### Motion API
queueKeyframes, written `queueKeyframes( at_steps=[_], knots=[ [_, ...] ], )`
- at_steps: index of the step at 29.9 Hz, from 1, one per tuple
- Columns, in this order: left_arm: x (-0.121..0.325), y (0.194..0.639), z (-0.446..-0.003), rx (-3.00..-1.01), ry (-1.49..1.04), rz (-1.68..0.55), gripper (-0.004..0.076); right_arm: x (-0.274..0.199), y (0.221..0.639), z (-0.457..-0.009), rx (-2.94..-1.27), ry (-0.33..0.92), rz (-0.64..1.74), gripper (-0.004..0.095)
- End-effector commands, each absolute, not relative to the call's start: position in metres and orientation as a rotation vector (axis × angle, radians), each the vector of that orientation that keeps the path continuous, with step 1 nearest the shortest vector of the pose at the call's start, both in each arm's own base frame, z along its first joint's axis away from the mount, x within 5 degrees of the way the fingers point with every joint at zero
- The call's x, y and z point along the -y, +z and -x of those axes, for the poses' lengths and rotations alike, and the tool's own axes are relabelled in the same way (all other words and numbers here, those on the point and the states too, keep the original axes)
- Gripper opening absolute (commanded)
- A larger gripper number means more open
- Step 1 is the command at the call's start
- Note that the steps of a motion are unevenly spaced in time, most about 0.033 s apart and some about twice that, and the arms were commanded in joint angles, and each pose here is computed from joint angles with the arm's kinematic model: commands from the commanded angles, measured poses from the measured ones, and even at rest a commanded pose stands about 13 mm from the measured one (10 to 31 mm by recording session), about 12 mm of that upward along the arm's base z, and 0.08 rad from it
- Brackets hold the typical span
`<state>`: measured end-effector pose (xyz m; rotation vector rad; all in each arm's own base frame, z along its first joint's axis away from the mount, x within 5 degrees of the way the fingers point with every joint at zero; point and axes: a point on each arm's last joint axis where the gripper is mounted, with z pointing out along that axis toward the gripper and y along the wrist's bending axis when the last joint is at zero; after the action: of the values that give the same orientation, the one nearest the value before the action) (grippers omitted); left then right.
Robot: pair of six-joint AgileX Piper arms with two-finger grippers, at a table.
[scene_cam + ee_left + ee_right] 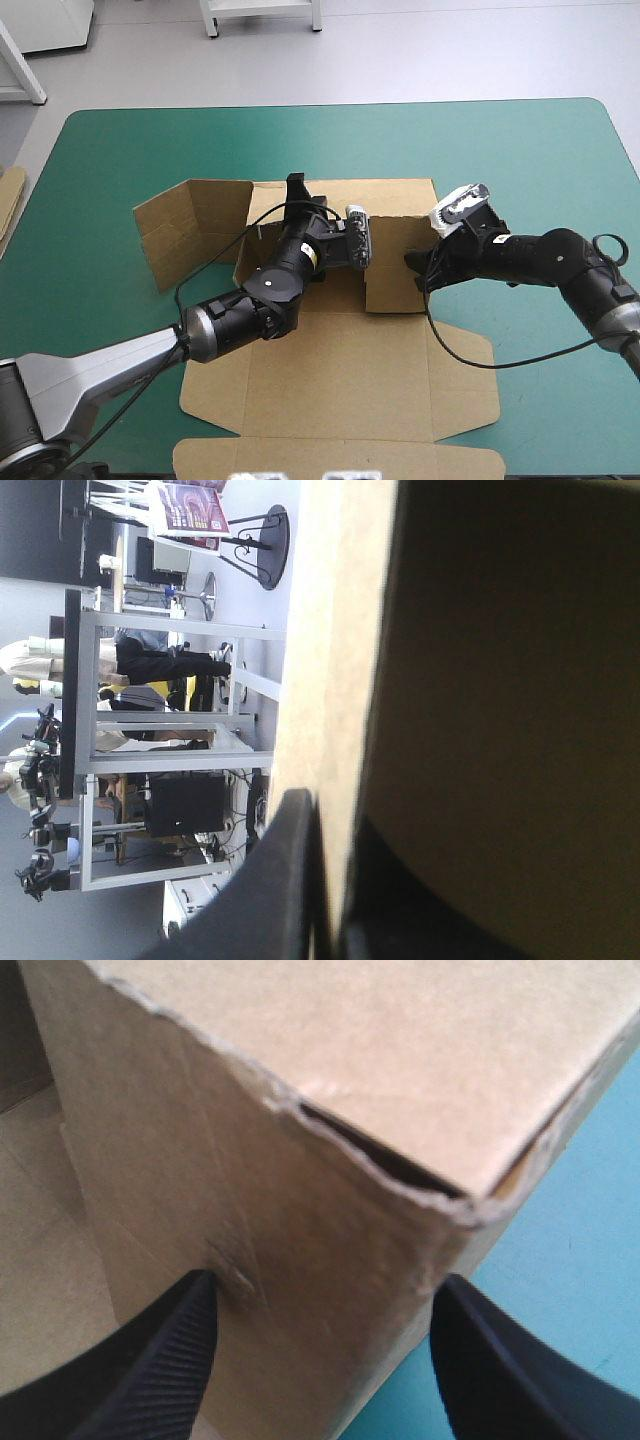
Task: Fold the box
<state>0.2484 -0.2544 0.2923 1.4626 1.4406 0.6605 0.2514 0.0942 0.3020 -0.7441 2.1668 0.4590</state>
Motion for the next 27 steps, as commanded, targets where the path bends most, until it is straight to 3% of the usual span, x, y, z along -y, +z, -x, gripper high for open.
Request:
queueKeyframes(
  at_steps=[1,12,21,27],
  knots=[
    [0.252,0.302,-0.243,-1.499,0.603,-1.382,-0.0009,-0.098,0.311,-0.256,-2.119,0.444,0.702,0.0563],
    [0.247,0.317,-0.241,-1.434,0.622,-1.371,-0.0008,-0.097,0.302,-0.259,-2.169,0.419,0.725,0.0563],
    [0.250,0.317,-0.240,-1.420,0.582,-1.384,-0.0008,-0.095,0.309,-0.267,-2.106,0.409,0.597,0.0556],
    [0.251,0.317,-0.240,-1.411,0.576,-1.389,-0.0008,-0.099,0.301,-0.271,-2.140,0.473,0.559,0.0378]
  ],
)
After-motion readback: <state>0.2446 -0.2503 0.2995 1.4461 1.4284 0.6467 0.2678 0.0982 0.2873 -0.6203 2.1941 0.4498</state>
